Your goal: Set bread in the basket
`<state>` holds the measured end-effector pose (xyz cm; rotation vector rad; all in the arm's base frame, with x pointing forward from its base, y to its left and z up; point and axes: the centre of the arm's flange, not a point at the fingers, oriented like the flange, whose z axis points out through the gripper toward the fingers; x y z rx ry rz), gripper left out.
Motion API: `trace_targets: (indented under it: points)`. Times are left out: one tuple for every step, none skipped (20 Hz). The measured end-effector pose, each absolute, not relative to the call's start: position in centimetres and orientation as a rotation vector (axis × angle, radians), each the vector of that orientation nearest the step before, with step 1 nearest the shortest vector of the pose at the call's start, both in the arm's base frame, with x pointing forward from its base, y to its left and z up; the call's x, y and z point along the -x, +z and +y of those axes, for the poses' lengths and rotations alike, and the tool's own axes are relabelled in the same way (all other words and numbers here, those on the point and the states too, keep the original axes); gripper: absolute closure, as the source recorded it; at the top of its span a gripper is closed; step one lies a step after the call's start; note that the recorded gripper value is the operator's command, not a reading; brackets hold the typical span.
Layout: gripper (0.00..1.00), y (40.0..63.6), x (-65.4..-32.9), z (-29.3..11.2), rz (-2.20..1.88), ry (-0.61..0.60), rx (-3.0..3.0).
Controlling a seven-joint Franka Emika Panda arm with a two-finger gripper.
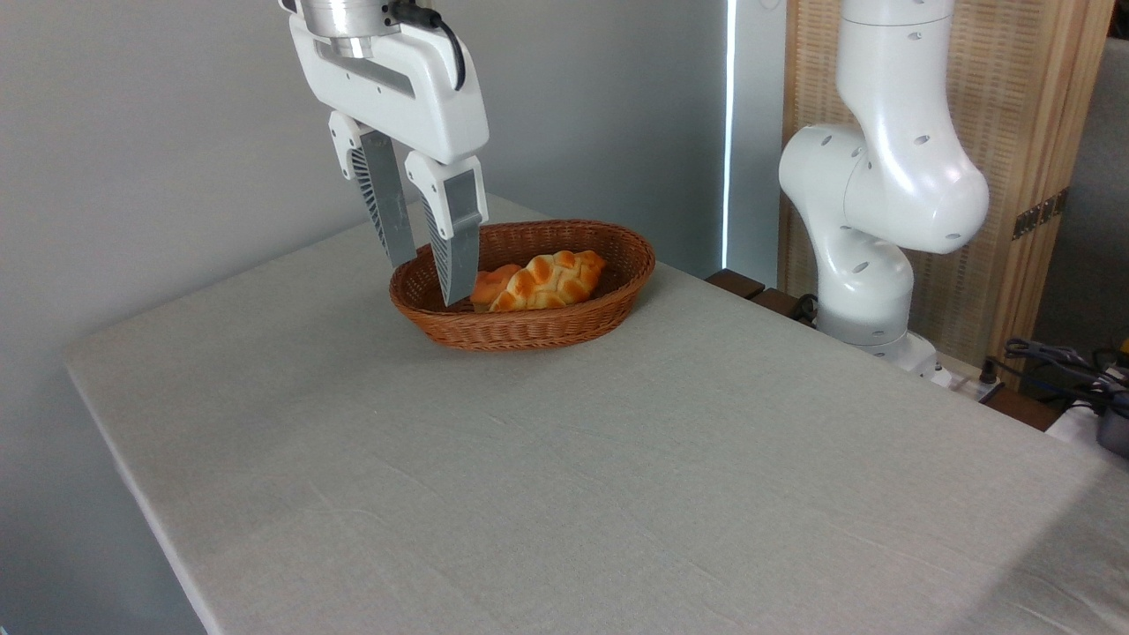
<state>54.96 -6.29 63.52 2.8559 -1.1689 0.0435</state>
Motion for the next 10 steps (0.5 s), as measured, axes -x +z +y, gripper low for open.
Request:
trace_targets:
  points:
    - [0.0, 63.47, -54.96, -6.46, -1.174, 0.042, -2.854]
    - [0.0, 63.44, -54.97, -6.57, -1.176, 0.041, -2.853]
    - [0.0, 63.43, -54.96, -6.59, -1.177, 0.041, -2.853]
    - [0.0, 63.43, -54.97, -6.58, -1.177, 0.041, -2.853]
    - [0.0, 63.44, -54.97, -6.55, -1.176, 0.041, -2.853]
    - [0.0, 63.44, -54.97, -6.5, -1.175, 0.041, -2.854]
    - [0.0, 63.44, -54.98, -6.44, -1.173, 0.041, -2.855]
    - [0.0, 63.45, -54.98, -6.38, -1.172, 0.041, -2.855]
    - [0.0, 63.46, -54.98, -6.32, -1.17, 0.041, -2.856]
    - [0.0, 63.46, -54.99, -6.26, -1.169, 0.042, -2.857]
